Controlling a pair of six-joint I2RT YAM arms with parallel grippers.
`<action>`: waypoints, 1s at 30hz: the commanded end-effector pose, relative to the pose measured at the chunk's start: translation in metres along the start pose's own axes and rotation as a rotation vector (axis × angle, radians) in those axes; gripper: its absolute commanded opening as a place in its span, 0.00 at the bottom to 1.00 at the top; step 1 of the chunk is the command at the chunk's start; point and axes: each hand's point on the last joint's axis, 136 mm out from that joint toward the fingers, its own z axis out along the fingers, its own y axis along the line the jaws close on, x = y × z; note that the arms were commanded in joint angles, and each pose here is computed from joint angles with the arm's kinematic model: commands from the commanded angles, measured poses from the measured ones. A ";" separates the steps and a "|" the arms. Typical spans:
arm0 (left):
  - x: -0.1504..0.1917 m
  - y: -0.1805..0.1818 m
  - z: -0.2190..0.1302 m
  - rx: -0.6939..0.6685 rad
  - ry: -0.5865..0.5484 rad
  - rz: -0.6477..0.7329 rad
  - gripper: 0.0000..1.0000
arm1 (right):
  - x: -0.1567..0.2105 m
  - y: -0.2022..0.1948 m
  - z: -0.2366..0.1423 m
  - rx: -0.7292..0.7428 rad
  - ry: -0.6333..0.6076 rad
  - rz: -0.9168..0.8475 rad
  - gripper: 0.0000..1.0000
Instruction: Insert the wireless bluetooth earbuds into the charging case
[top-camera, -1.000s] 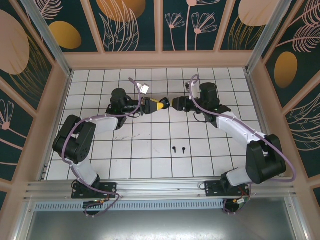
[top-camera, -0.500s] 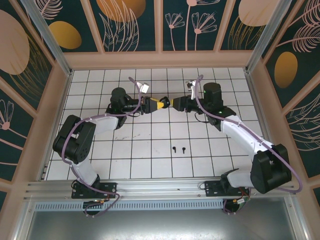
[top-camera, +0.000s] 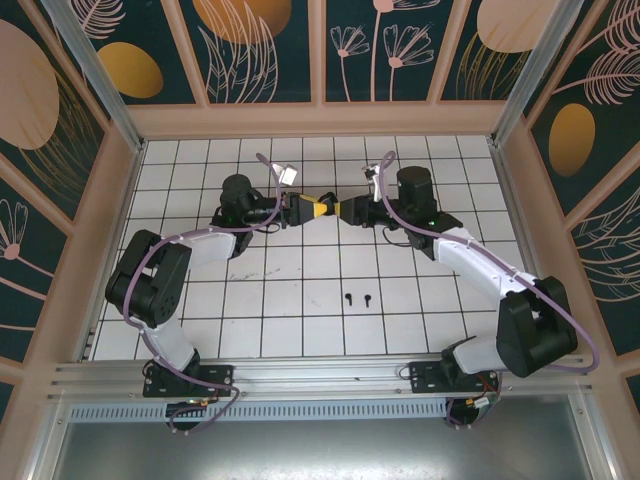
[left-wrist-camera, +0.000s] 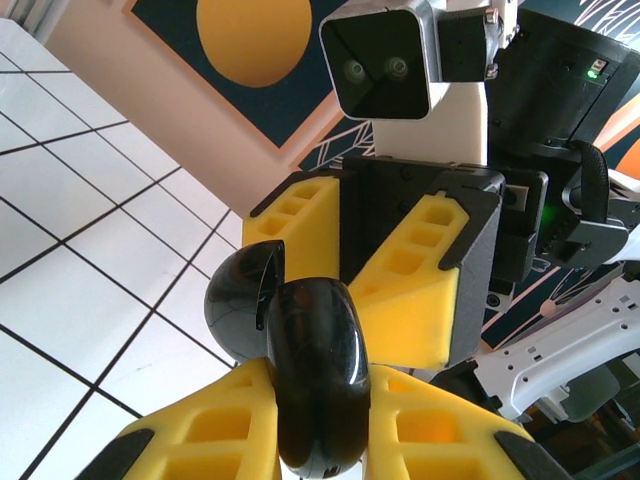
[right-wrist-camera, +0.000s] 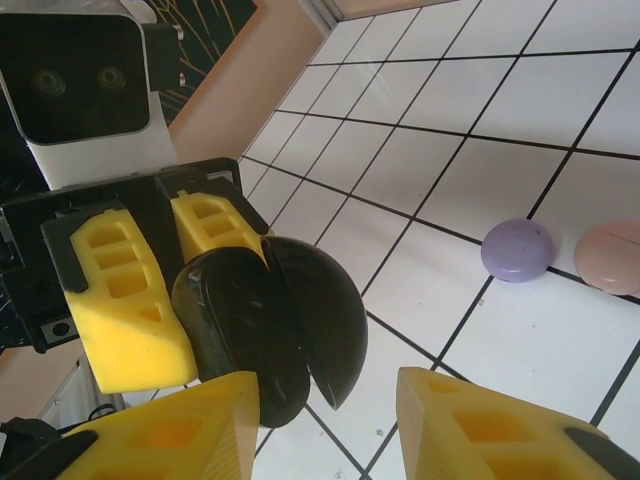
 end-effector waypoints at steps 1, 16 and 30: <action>-0.009 -0.024 0.003 0.061 0.007 0.088 0.00 | -0.009 0.000 0.006 0.006 -0.021 -0.018 0.39; -0.008 -0.028 0.005 0.070 0.015 0.093 0.00 | -0.013 -0.002 0.011 0.001 -0.018 -0.008 0.30; -0.007 -0.027 0.007 0.070 0.015 0.093 0.00 | -0.013 0.010 0.009 -0.052 -0.008 -0.017 0.00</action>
